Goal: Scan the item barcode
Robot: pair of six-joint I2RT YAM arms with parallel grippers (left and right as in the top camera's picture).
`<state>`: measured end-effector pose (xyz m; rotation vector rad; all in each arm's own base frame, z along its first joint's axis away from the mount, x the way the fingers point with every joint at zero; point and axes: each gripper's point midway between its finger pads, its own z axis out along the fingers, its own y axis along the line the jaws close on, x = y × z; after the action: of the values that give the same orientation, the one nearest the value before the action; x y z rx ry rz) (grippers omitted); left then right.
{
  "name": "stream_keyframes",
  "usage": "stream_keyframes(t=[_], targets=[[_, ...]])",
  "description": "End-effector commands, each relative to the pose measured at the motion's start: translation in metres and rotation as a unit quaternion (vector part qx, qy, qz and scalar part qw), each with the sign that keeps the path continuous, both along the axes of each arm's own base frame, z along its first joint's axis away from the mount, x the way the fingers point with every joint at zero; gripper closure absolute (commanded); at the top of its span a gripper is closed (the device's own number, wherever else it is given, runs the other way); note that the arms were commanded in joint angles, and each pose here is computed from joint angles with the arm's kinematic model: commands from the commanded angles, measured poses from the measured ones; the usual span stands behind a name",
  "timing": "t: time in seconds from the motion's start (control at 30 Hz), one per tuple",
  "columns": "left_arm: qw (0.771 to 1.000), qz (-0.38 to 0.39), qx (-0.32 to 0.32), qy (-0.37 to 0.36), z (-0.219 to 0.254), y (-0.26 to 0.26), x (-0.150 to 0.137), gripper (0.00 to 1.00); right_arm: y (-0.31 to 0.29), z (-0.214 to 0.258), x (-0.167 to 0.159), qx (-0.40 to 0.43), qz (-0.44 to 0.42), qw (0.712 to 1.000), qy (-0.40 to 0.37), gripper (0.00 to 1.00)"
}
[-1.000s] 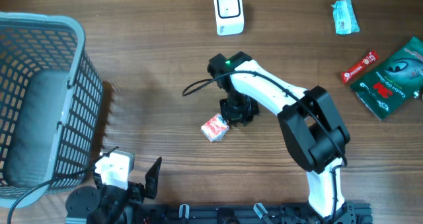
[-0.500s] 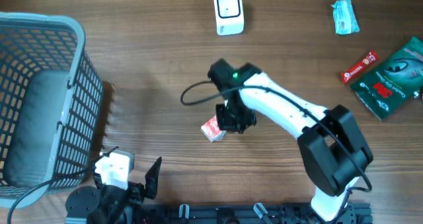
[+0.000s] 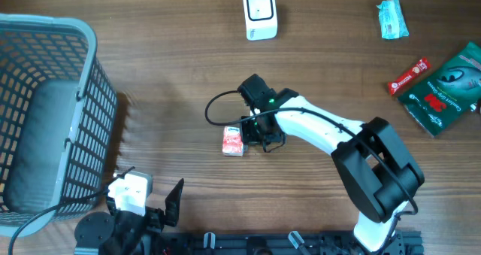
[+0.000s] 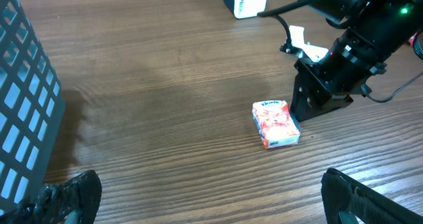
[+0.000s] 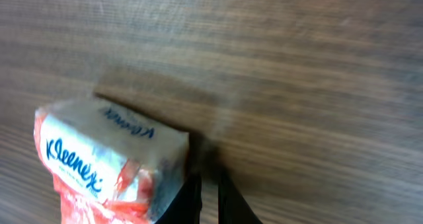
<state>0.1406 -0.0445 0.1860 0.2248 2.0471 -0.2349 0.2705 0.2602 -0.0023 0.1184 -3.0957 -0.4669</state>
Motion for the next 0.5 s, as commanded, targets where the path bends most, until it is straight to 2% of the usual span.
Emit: stream_keyframes(t=[0.0, 0.07, 0.13, 0.17, 0.2, 0.27, 0.37, 0.47], targets=[[1.0, -0.003, -0.007, -0.003, 0.001, -0.002, -0.001, 0.0, -0.009, 0.011, 0.017, 0.0, -0.024, 1.0, -0.001, 0.77], [1.0, -0.003, -0.007, -0.003, 0.001, -0.002, -0.001, 0.0, -0.012, 0.029, 0.025, 0.013, -0.01, 1.0, -0.003, 0.4], [1.0, -0.003, -0.007, -0.003, 0.001, -0.002, -0.001, 0.0, -0.007, 0.044, 0.029, 0.045, 0.009, 0.999, -0.008, 0.23], [1.0, -0.003, -0.007, -0.003, 0.001, -0.002, -0.001, 0.0, 0.002, 0.052, 0.029, 0.079, 0.024, 0.997, -0.008, 0.18], [1.0, -0.003, -0.007, -0.003, 0.001, -0.002, -0.001, 0.0, 0.011, 0.057, 0.027, 0.109, 0.041, 0.993, -0.004, 0.16], [1.0, -0.003, -0.007, -0.003, 0.001, -0.002, -0.001, 0.0, 0.012, 0.05, 0.025, 0.11, 0.045, 0.993, -0.001, 0.1], [1.0, -0.003, -0.007, -0.003, 0.001, -0.002, -0.001, 0.0, 0.011, 0.031, 0.016, 0.113, 0.043, 0.993, 0.018, 0.1], [1.0, -0.003, -0.007, -0.003, 0.001, -0.002, -0.001, 0.0, 0.011, 0.019, 0.011, 0.119, 0.044, 0.992, 0.027, 0.26]])
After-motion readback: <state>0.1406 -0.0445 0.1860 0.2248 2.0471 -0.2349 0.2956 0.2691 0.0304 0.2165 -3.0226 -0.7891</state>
